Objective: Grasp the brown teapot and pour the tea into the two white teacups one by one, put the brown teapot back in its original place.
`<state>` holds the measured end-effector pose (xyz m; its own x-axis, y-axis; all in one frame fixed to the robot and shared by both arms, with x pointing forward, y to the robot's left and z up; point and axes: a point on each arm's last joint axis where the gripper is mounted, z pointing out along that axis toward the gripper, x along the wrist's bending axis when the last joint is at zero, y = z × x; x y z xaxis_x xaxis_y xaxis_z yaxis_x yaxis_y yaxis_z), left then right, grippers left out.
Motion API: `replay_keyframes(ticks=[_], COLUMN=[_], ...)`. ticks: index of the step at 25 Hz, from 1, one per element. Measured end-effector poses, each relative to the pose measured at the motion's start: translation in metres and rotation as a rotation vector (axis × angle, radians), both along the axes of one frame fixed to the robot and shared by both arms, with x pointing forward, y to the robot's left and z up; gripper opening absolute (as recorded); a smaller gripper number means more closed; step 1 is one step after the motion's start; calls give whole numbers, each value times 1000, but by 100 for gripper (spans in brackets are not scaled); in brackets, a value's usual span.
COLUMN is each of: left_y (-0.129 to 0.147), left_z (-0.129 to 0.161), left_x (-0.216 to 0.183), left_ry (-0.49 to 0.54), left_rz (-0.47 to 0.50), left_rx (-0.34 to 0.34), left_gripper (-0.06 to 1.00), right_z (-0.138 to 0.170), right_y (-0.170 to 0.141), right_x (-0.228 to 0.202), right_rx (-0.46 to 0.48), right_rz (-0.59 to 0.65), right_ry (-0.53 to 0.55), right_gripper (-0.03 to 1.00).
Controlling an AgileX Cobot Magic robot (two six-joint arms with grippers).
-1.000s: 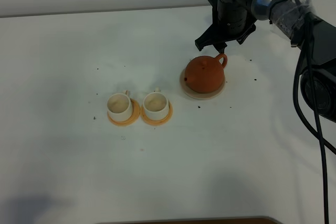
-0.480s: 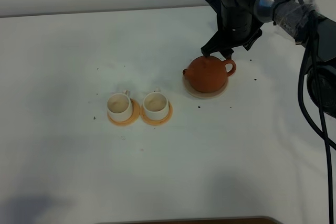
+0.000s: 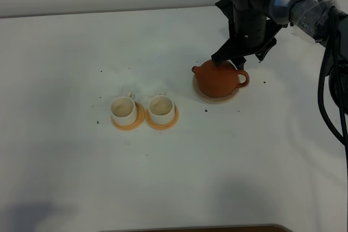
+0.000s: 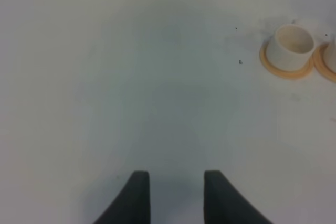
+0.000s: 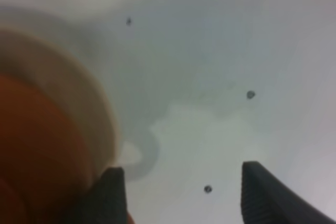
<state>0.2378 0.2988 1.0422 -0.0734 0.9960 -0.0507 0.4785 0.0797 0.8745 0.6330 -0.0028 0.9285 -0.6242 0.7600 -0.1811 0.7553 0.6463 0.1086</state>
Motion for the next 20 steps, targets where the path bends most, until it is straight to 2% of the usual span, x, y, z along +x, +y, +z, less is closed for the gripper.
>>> replay_keyframes(ticks=[8, 14, 20], left_y=[0, 0, 0], left_z=[0, 0, 0], left_x=[0, 0, 0], left_ry=[0, 0, 0], left_rz=[0, 0, 0], left_rx=[0, 0, 0], left_gripper=[29, 29, 29], right_z=[-2, 8, 8], right_y=[-7, -12, -13], right_x=[-9, -6, -5], right_rx=[-19, -52, -53], right_rz=[-15, -1, 0], right_ry=[38, -12, -11], right_gripper=[51, 51, 51])
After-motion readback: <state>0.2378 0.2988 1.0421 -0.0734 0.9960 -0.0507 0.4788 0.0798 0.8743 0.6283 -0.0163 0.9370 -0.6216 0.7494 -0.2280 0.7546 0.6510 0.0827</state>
